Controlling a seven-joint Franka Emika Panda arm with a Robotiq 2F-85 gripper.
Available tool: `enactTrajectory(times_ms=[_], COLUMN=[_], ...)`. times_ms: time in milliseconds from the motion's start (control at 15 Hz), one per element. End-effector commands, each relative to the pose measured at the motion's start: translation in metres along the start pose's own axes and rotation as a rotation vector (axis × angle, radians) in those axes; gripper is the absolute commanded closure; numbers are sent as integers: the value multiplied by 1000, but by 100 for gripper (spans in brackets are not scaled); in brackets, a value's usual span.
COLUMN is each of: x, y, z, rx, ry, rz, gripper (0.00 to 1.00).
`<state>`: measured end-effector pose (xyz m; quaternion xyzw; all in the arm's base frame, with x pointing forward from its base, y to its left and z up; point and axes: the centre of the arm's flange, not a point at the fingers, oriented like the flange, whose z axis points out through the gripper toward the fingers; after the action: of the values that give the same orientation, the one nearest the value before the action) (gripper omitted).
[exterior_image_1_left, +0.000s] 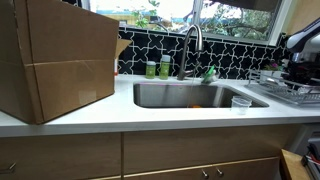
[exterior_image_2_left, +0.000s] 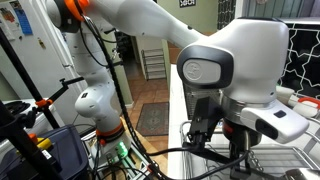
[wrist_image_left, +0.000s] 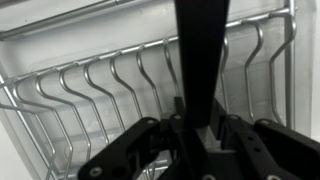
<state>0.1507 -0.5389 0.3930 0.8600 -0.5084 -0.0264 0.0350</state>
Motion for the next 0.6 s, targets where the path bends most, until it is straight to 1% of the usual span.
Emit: enactTrajectory(times_ms=[0, 400, 533], x=[5, 5, 4], y=[3, 5, 7], z=[7, 4, -2], rx=[14, 25, 29], ry=[-2, -1, 6], rz=[13, 24, 27], gripper=[100, 98, 98])
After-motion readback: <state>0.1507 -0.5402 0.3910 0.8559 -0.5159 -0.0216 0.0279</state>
